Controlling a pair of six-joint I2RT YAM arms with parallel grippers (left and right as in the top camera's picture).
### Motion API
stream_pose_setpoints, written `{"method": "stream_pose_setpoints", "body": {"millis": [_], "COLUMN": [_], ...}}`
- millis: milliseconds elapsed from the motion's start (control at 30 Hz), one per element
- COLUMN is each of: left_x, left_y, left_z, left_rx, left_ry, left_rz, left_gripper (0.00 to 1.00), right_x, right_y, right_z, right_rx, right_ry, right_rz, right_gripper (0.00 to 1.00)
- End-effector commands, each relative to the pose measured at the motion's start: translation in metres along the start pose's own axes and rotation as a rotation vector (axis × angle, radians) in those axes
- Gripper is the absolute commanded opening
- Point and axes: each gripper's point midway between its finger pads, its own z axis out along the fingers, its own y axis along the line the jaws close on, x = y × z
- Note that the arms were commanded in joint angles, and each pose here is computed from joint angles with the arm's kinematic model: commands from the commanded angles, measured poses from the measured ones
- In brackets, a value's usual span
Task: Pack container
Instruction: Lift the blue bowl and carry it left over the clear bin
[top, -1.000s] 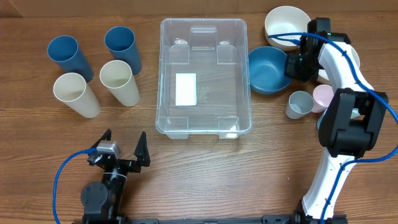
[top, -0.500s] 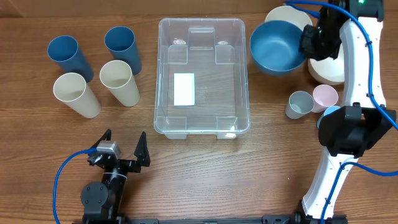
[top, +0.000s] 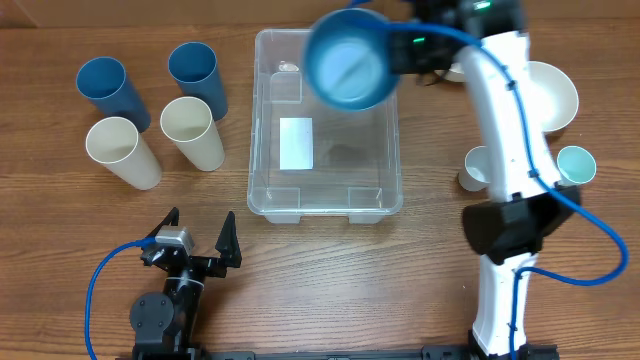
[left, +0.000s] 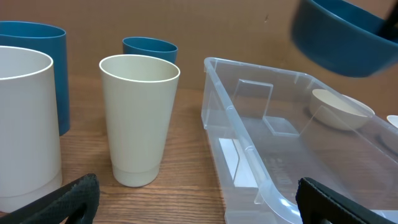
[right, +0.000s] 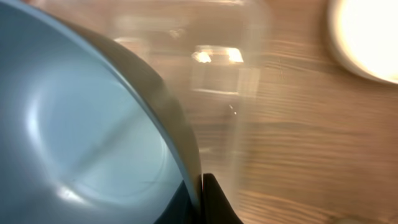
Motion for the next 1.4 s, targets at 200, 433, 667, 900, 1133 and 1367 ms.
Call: {"method": "stream_pose_setpoints", "body": {"millis": [200,433,667,900,1133,1367], "left_x": [0.0,0.0,0.0,0.0,0.0,0.0], "left_y": [0.0,0.0,0.0,0.0,0.0,0.0], "left_z": [0.0,0.0,0.0,0.0,0.0,0.0], "left_rx": [-0.001,-0.001,-0.001,-0.001,-0.001,-0.001], "left_ry": [-0.004,-0.004,-0.004,-0.004,-0.004,-0.004], "left_rz": [0.021,0.021,0.021,0.021,0.021,0.021], "left_gripper": [1.0,1.0,1.0,1.0,1.0,1.0], "right_x": [-0.001,0.003,0.009,0.012,-0.013,-0.008], "right_y": [0.023,0.013,-0.017,-0.022,0.003,0.017], "right_z": [0.055,0.119,0.155,0.158,0.077,-0.045], "right_rx": [0.077,0.096,0.126,0.129,0.046,-0.049], "right_ry": [0.0,0.049,0.09,0.104,0.02,-0.066], "right_rz": [-0.049,-0.041,0.022,0.037,0.026,0.035], "right_gripper": [0.04,0.04,0.04,0.64,0.7,0.53]}}
